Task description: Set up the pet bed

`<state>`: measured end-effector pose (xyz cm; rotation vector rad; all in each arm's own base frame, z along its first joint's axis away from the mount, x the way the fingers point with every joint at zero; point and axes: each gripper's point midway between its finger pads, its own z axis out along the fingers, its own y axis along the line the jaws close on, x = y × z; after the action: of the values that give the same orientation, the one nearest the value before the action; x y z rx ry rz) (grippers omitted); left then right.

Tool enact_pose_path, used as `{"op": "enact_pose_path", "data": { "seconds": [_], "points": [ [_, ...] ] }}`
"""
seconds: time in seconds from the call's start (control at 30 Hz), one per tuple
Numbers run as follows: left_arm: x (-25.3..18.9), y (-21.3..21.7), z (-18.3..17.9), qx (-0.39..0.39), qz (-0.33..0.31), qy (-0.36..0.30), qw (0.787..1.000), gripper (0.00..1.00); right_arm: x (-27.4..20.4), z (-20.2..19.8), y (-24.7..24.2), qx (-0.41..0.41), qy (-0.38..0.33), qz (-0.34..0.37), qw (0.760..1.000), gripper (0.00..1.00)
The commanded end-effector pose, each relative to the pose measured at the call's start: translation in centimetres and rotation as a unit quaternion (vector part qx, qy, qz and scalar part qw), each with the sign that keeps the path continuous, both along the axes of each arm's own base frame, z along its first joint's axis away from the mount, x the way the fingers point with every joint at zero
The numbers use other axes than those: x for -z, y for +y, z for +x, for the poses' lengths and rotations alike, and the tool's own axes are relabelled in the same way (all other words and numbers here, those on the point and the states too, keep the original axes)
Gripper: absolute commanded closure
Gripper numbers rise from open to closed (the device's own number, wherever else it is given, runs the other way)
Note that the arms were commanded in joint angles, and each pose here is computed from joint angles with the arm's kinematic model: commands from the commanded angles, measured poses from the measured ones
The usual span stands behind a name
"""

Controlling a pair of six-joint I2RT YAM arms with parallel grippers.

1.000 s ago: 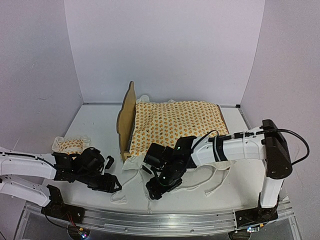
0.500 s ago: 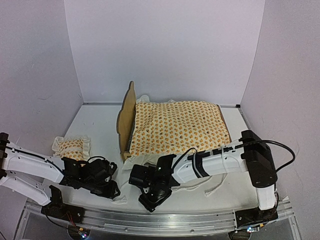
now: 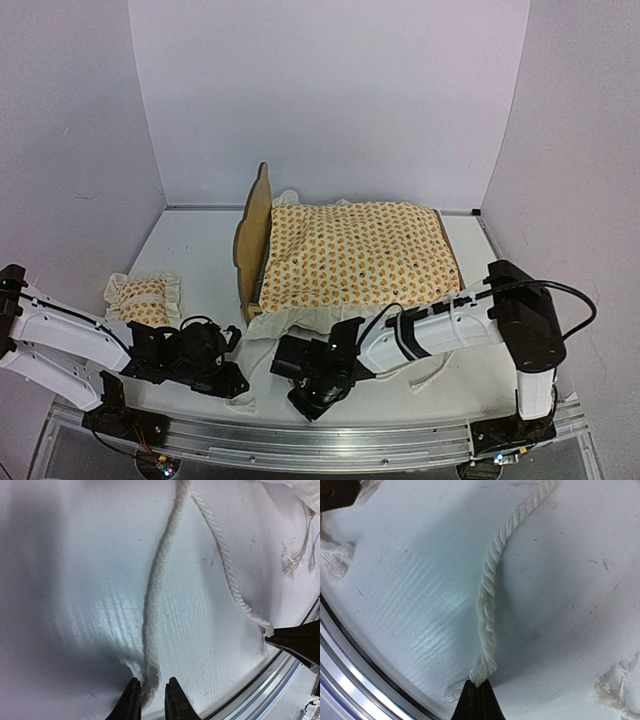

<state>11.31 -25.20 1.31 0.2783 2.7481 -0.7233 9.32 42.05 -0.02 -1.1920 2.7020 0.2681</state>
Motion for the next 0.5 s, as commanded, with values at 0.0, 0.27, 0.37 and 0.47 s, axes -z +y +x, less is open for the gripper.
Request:
{"op": "enact_pose_path", "data": {
  "seconds": [0.0, 0.27, 0.37, 0.47],
  "points": [
    [-2.0, -2.9, 0.1, 0.027, -0.066, -0.010, 0.997, 0.79, -5.3, 0.7, 2.5, 0.004, -0.016, 0.143, 0.990, 1.00],
    [-9.8, -3.1, 0.5, -0.001, -0.190, -0.052, 0.980, 0.26, -7.8, -1.4, 4.5, -0.072, 0.014, 0.242, 0.968, 1.00],
    [-12.4, -4.1, 0.4, -0.013, -0.259, -0.031, 0.965, 0.20, -8.6, -1.9, 6.0, -0.106, 0.015, 0.268, 0.957, 1.00],
    [-12.0, -5.1, 0.5, -0.013, -0.276, 0.036, 0.960, 0.21, -9.1, -1.7, 7.1, -0.121, 0.003, 0.283, 0.951, 1.00]
  ]
}}
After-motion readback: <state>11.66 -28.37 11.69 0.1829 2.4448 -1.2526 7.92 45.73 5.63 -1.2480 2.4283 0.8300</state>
